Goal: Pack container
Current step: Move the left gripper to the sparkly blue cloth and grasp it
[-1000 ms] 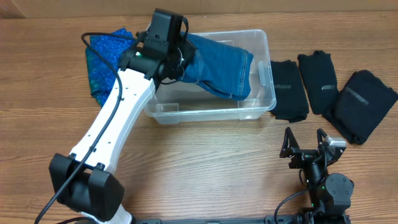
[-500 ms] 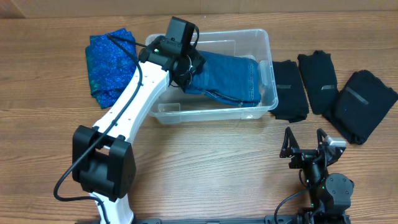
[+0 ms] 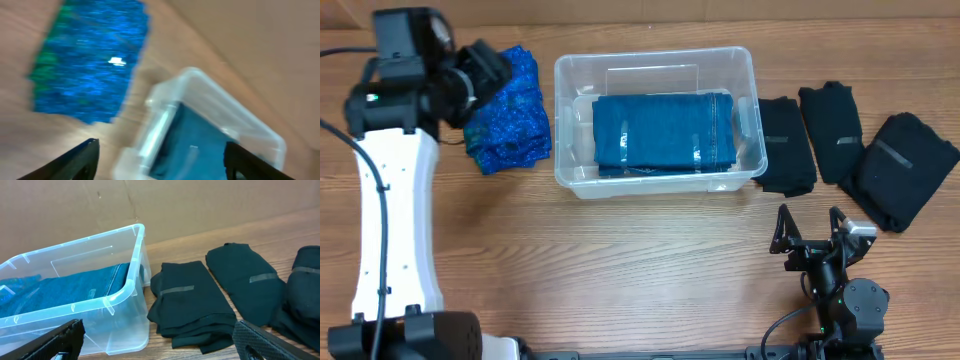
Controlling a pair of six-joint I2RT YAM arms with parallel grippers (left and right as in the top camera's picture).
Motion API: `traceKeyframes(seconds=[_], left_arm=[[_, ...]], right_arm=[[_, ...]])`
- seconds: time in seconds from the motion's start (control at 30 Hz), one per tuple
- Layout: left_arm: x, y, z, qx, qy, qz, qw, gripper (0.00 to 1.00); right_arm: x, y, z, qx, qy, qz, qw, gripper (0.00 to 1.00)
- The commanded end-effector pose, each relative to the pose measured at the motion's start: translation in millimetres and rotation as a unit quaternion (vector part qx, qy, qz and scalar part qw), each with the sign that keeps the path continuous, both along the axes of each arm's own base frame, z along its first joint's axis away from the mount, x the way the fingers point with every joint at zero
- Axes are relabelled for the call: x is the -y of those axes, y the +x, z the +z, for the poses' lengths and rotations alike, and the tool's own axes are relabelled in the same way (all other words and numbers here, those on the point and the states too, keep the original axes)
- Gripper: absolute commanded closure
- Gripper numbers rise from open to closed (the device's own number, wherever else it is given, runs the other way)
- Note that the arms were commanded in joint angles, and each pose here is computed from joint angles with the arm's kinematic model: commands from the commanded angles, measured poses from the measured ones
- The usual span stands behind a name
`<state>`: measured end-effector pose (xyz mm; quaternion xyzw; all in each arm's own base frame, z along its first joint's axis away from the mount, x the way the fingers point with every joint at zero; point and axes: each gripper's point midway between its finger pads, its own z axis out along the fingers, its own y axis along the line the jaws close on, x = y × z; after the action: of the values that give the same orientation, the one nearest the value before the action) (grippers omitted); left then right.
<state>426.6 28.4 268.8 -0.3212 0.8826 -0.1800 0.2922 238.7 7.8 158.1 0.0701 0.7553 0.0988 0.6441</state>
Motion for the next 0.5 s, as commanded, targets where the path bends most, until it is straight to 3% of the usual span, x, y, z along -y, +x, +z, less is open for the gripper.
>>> traceKeyframes(seconds=[0.0,0.1,0.23,0.47], left_arm=[[-60.4,1.3,-47.8,-0.053,0.001,-0.001,0.999,0.13],[-89.6,4.6,-93.4,-0.086,-0.056,-0.001,0.995,0.05],[-102.8,14.9,-157.9,-0.102,-0.125,-0.048,0.986,0.07],[-97.0,37.4,-235.4,-0.102,-0.136,-0.108,0.98,0.02]], right_arm=[[1.2,0.0,1.8,0.006,-0.001,-0.003,1.0,0.0],[1.2,0.0,1.8,0.006,-0.001,-0.003,1.0,0.0],[1.2,0.0,1.8,0.006,-0.001,-0.003,1.0,0.0],[1.2,0.0,1.8,0.006,-0.001,-0.003,1.0,0.0]])
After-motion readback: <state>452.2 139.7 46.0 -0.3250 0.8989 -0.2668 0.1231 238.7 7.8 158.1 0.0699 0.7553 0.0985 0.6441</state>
